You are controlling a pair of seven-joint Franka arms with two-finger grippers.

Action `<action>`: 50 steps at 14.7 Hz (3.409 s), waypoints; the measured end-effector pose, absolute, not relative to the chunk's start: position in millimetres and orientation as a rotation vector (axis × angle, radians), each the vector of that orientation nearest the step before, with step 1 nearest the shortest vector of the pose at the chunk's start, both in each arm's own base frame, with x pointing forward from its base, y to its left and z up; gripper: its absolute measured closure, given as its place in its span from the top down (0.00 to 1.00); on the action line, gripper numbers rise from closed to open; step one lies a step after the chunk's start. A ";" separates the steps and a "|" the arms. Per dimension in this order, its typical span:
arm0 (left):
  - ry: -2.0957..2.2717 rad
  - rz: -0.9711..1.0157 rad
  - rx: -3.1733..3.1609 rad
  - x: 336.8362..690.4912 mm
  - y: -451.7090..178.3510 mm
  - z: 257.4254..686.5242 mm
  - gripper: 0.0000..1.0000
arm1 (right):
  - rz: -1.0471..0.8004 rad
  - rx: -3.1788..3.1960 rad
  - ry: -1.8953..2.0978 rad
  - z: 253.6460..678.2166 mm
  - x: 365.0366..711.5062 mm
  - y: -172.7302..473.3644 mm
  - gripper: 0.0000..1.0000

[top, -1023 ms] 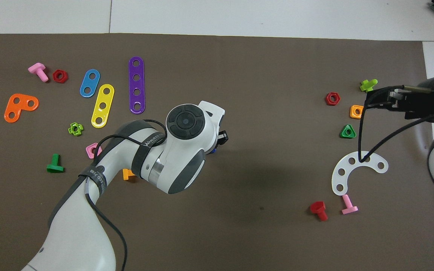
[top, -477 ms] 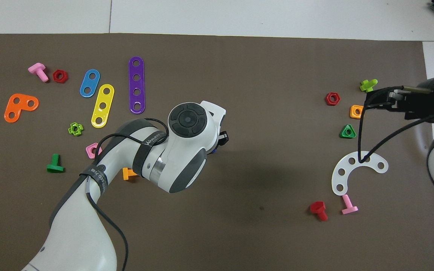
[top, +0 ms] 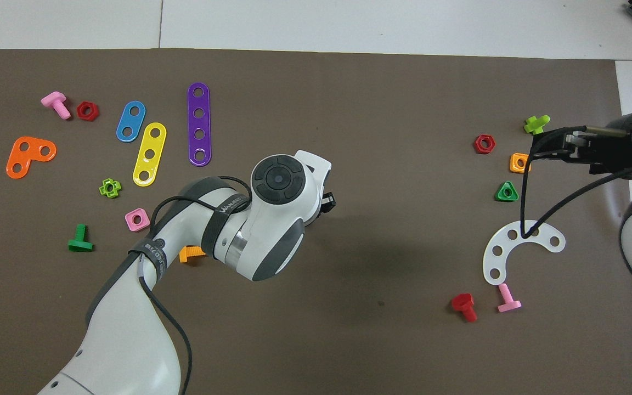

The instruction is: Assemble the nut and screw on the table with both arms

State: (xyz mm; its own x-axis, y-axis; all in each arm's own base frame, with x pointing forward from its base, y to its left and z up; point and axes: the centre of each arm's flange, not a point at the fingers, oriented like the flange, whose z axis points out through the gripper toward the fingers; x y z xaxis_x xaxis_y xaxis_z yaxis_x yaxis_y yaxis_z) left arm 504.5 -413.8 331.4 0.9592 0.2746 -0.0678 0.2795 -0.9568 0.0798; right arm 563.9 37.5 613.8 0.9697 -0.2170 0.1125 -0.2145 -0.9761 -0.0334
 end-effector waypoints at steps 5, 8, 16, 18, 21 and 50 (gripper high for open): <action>0.425 -0.077 3.023 502.0 -414.9 327.8 0.61 | -0.181 -3.097 0.336 613.9 563.8 38.5 1.00; 0.421 -0.024 3.021 513.7 -412.2 341.7 0.94 | -0.181 -3.097 0.335 613.9 563.8 39.1 1.00; 0.346 -0.033 3.054 608.8 -294.1 441.2 1.00 | -0.180 -3.097 0.334 613.8 563.7 39.5 1.00; 0.247 -0.051 3.073 624.7 -239.3 454.5 1.00 | -0.179 -3.098 0.334 613.6 563.6 39.5 1.00; 0.087 -0.112 3.093 634.3 -148.5 465.3 1.00 | -0.184 -3.123 0.329 613.4 563.6 38.1 1.00; -0.096 0.023 3.162 588.6 -36.4 632.8 1.00 | -0.040 -3.160 0.196 618.0 547.3 41.2 1.00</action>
